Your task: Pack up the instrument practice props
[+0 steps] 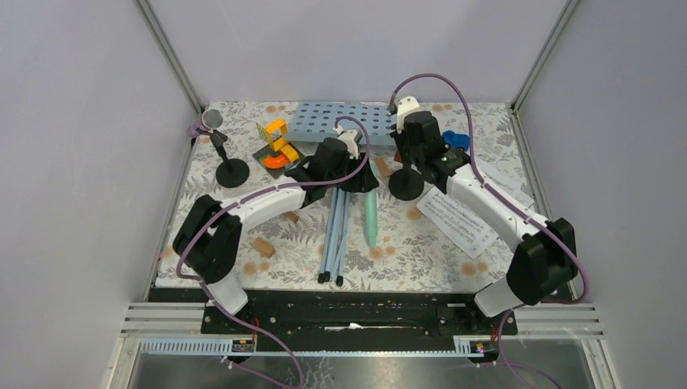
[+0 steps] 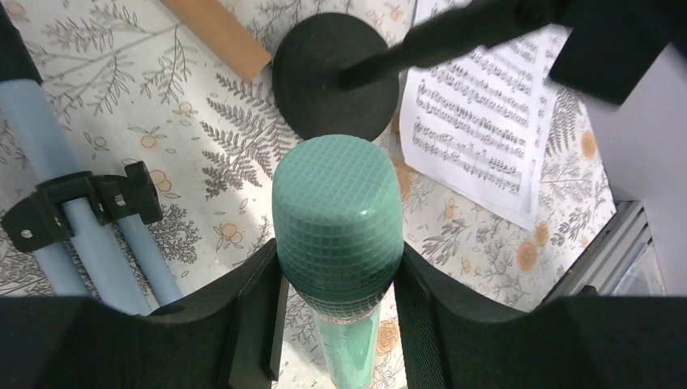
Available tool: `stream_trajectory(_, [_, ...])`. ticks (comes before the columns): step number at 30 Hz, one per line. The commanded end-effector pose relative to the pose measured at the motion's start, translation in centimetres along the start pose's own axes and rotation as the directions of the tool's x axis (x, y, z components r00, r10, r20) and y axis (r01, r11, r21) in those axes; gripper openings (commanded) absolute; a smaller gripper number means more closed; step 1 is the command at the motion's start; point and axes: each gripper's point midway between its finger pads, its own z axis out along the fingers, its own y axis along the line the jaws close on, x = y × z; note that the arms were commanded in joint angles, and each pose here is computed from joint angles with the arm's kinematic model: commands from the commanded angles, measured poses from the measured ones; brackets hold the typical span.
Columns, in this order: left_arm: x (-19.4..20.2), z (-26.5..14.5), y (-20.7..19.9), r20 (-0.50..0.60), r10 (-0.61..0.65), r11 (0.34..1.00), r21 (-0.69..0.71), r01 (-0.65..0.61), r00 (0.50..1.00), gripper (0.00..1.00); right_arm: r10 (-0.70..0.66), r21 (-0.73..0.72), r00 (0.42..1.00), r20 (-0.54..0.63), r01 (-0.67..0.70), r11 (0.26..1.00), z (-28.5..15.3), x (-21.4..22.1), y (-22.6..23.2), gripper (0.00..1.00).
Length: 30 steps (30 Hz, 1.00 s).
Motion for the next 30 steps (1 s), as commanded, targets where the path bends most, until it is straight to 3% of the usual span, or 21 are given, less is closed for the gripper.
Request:
stream_trajectory(1, [-2.3, 1.2, -1.2, 0.054, -0.003, 0.998, 0.066, -0.001, 0.999, 0.00, 0.047, 0.097, 0.996, 0.078, -0.054, 0.994, 1.4, -3.6, -3.9, 0.00])
stream_trajectory(9, [-2.5, 3.9, 0.8, 0.039, 0.011, 1.000, 0.013, -0.011, 0.999, 0.00, 0.150, 0.103, 0.987, 0.055, -0.155, 0.982, 3.0, -3.3, -6.7, 0.00])
stream_trajectory(10, [-2.4, 4.3, 1.1, 0.027, 0.014, 1.000, -0.001, -0.014, 1.000, 0.00, 0.154, 0.101, 0.987, 0.044, -0.158, 0.982, 3.2, -3.1, -6.7, 0.05])
stream_trajectory(13, [-1.5, 5.2, 2.6, -0.022, 0.021, 0.998, -0.059, -0.022, 1.000, 0.00, 0.162, 0.074, 0.986, 0.025, -0.164, 0.984, 3.3, -2.6, -6.3, 0.52])
stream_trajectory(15, [-0.6, 5.8, 3.9, -0.057, 0.013, 0.993, -0.113, -0.020, 0.998, 0.00, 0.172, 0.048, 0.985, 0.027, -0.173, 0.984, 2.9, -2.6, -5.8, 0.65])
stream_trajectory(17, [0.0, 6.1, 5.2, -0.074, 0.002, 0.985, -0.173, -0.015, 0.997, 0.00, 0.190, 0.012, 0.981, 0.039, -0.191, 0.982, 2.3, -2.9, -5.3, 0.71])
stream_trajectory(21, [1.4, 6.6, 7.1, -0.104, -0.008, 0.968, -0.251, -0.018, 0.995, 0.11, 0.230, -0.089, 0.969, 0.087, -0.222, 0.971, -0.2, -4.3, -3.9, 0.81])
stream_trajectory(26, [2.7, 7.1, 8.6, -0.118, -0.006, 0.942, -0.334, -0.034, 0.993, 0.22, 0.299, -0.184, 0.940, 0.166, -0.269, 0.945, -4.2, -5.8, -2.9, 0.87])
stream_trajectory(30, [3.5, 7.4, 9.5, -0.122, -0.019, 0.926, -0.376, -0.028, 0.992, 0.41, 0.313, -0.206, 0.927, 0.205, -0.272, 0.940, -6.8, -5.8, -2.9, 0.87])
